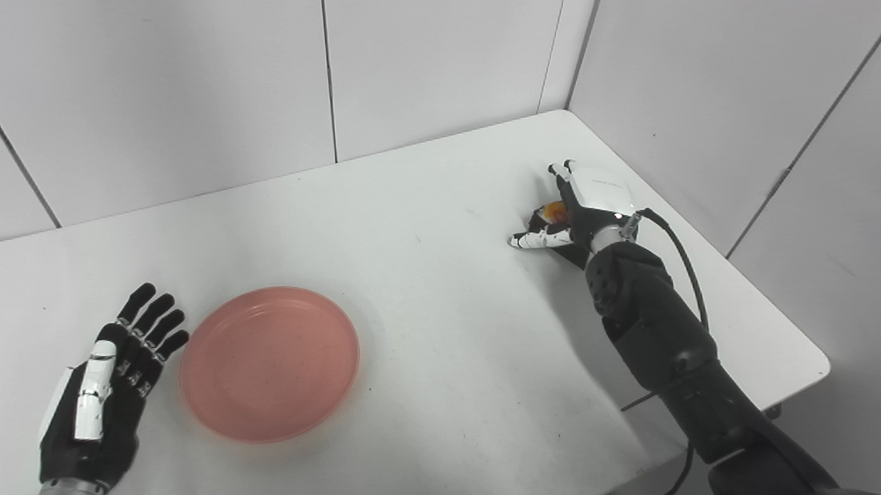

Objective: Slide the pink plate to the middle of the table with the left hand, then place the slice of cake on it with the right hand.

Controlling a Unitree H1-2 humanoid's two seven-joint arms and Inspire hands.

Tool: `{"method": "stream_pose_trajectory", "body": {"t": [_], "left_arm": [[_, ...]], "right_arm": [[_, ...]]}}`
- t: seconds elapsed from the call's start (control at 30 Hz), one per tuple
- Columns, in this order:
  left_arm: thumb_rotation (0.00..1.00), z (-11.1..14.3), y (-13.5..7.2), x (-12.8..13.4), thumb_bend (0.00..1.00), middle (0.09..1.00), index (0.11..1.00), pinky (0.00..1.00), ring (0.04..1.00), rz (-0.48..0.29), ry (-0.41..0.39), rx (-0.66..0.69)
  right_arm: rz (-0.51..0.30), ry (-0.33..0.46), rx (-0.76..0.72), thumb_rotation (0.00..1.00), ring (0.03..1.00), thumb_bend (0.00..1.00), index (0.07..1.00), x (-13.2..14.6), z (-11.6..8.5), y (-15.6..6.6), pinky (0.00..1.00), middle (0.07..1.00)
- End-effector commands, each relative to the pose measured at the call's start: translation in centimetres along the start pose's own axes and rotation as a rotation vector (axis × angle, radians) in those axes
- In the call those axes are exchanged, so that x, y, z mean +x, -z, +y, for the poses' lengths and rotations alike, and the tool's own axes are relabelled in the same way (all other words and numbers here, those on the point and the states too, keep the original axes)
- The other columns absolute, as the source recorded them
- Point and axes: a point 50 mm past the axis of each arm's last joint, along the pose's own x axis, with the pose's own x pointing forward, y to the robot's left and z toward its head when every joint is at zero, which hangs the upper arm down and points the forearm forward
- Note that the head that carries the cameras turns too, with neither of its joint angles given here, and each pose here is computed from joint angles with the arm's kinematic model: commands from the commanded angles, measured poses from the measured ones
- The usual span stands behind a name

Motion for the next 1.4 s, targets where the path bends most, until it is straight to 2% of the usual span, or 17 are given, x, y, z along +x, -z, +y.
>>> {"method": "stream_pose_trajectory", "body": {"t": [0.0,0.1,0.17,0.2,0.23,0.27,0.3,0.33,0.43,0.67,0.93,1.13,1.37], "left_arm": [[0.94,0.9,3.5,-2.7,0.48,0.916,0.893,0.88,0.906,0.188,-0.053,-0.032],[0.94,0.8,3.5,-2.7,0.48,0.913,0.892,0.88,0.904,0.188,-0.056,-0.035],[0.94,0.8,3.5,-2.7,0.48,0.913,0.892,0.88,0.905,0.187,-0.055,-0.035],[0.94,0.8,3.4,-2.7,0.48,0.913,0.892,0.88,0.904,0.186,-0.054,-0.035],[0.94,0.7,3.4,-2.7,0.48,0.913,0.892,0.88,0.904,0.186,-0.055,-0.037],[0.94,0.7,3.4,-2.7,0.48,0.911,0.891,0.88,0.902,0.186,-0.057,-0.038],[0.93,0.7,3.4,-2.7,0.47,0.91,0.891,0.87,0.901,0.184,-0.057,-0.042],[0.93,0.6,3.3,-2.7,0.47,0.91,0.891,0.87,0.901,0.184,-0.057,-0.045],[0.94,0.6,3.3,-2.7,0.47,0.909,0.89,0.87,0.9,0.185,-0.056,-0.038],[0.94,0.5,3.3,-2.6,0.47,0.909,0.889,0.87,0.901,0.187,-0.061,-0.045],[0.93,0.3,3.4,-2.6,0.47,0.901,0.881,0.85,0.893,0.183,-0.059,-0.046],[0.93,0.0,3.4,-2.4,0.47,0.901,0.879,0.85,0.892,0.183,-0.062,-0.043],[0.94,-1.2,3.5,-2.0,0.48,0.906,0.885,0.86,0.898,0.187,-0.069,-0.024]], "right_arm": [[-0.002,0.054,0.027,0.39,0.844,0.84,0.862,0.3,-2.4,-0.1,0.65,0.908],[0.001,0.045,0.046,0.3,0.791,0.81,0.823,0.4,-2.3,-0.2,0.63,0.842],[0.002,0.031,0.062,0.23,0.686,0.79,0.776,0.5,-2.3,-0.2,0.56,0.747],[0.001,0.023,0.069,0.17,0.576,0.75,0.725,0.5,-2.3,-0.2,0.48,0.645],[0.004,0.005,0.078,0.16,0.565,0.75,0.72,0.7,-2.1,-0.2,0.47,0.635],[0.006,-0.007,0.085,0.11,0.445,0.72,0.673,0.8,-2.1,-0.2,0.38,0.527],[0.011,-0.023,0.093,0.1,0.401,0.67,0.624,0.9,-1.8,-0.1,0.34,0.486],[0.014,-0.034,0.098,0.13,0.394,0.57,0.533,1.0,-1.7,0.0,0.33,0.477],[0.021,-0.06,0.124,0.13,0.39,0.52,0.494,1.3,-1.2,0.2,0.33,0.462],[0.036,-0.101,0.109,0.13,0.374,0.51,0.487,1.7,-0.6,0.4,0.31,0.451],[0.041,-0.105,0.119,0.13,0.382,0.51,0.488,1.6,-0.8,0.5,0.31,0.463],[-0.022,-0.027,0.164,0.13,0.375,0.51,0.487,0.3,-2.8,-0.5,0.3,0.463],[-0.213,0.099,0.189,0.13,0.385,0.51,0.49,-3.4,-7.2,-5.1,0.3,0.478]]}}
